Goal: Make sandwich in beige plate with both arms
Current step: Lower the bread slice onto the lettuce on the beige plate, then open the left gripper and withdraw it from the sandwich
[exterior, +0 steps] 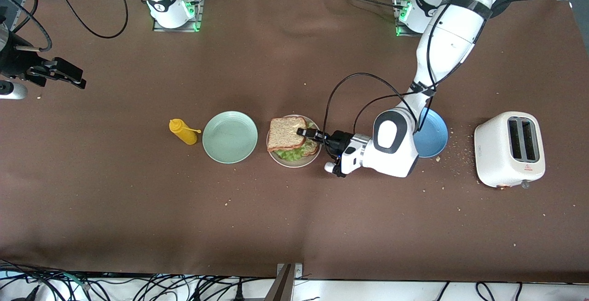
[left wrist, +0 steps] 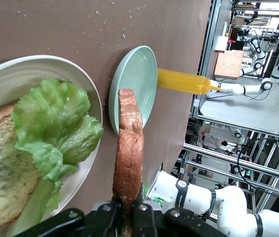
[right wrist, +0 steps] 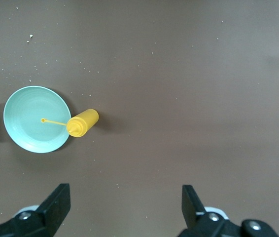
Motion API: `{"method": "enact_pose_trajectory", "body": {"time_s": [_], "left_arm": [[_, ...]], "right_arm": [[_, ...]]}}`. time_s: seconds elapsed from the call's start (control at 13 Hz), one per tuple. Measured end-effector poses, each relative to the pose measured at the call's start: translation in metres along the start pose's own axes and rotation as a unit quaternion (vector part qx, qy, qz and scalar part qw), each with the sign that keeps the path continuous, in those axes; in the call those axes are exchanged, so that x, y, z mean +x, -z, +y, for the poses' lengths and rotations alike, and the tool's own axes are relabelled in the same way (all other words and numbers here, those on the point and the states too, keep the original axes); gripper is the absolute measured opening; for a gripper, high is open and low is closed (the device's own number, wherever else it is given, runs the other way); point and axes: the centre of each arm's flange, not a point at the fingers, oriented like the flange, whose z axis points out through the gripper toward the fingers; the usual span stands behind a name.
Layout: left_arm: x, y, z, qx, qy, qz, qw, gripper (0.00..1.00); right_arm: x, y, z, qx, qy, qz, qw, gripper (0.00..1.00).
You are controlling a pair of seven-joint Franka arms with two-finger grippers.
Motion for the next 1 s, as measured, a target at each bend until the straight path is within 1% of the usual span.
{"method": "enact_pose_trajectory", "body": {"time_s": [0.08, 0.15, 0.31, 0.38, 0.46, 0.61, 0.69, 0.77, 0.84, 1.0], "left_arm": [[0.0, 0.0, -0.007, 0.002, 0.005, 0.0, 1.0, 0.12], [-0.001, 0.002, -0.015, 0.004, 0.011, 0.001, 1.0, 0.19], [0.001, 0.015, -0.029, 0.016, 0.019, 0.009, 1.0, 0.41], [0.002, 0.025, -0.036, 0.027, 0.021, 0.014, 0.999, 0.52], [0.002, 0.033, -0.042, 0.037, 0.024, 0.017, 0.999, 0.61], [0.004, 0.054, -0.049, 0.062, 0.032, 0.023, 0.997, 0.86], [0.005, 0.069, -0.05, 0.075, 0.042, 0.03, 0.996, 0.95], [0.006, 0.087, -0.048, 0.092, 0.061, 0.038, 0.993, 1.0], [0.007, 0.108, -0.041, 0.112, 0.087, 0.051, 0.989, 1.0], [0.004, 0.152, -0.019, 0.156, 0.141, 0.08, 0.974, 1.0]], "right_arm": [[0.0, 0.0, 0.0, 0.0, 0.0, 0.0, 1.0, 1.0], [0.0, 0.0, 0.0, 0.0, 0.0, 0.0, 1.0, 1.0], [0.0, 0.0, 0.0, 0.0, 0.0, 0.0, 1.0, 1.0], [0.0, 0.0, 0.0, 0.0, 0.0, 0.0, 1.0, 1.0], [0.0, 0.0, 0.0, 0.0, 0.0, 0.0, 1.0, 1.0], [0.0, 0.0, 0.0, 0.0, 0.0, 0.0, 1.0, 1.0], [0.0, 0.0, 0.0, 0.0, 0.0, 0.0, 1.0, 1.0], [0.0, 0.0, 0.0, 0.0, 0.0, 0.0, 1.0, 1.0], [0.0, 0.0, 0.0, 0.0, 0.0, 0.0, 1.0, 1.0], [0.0, 0.0, 0.0, 0.0, 0.0, 0.0, 1.0, 1.0]]}}
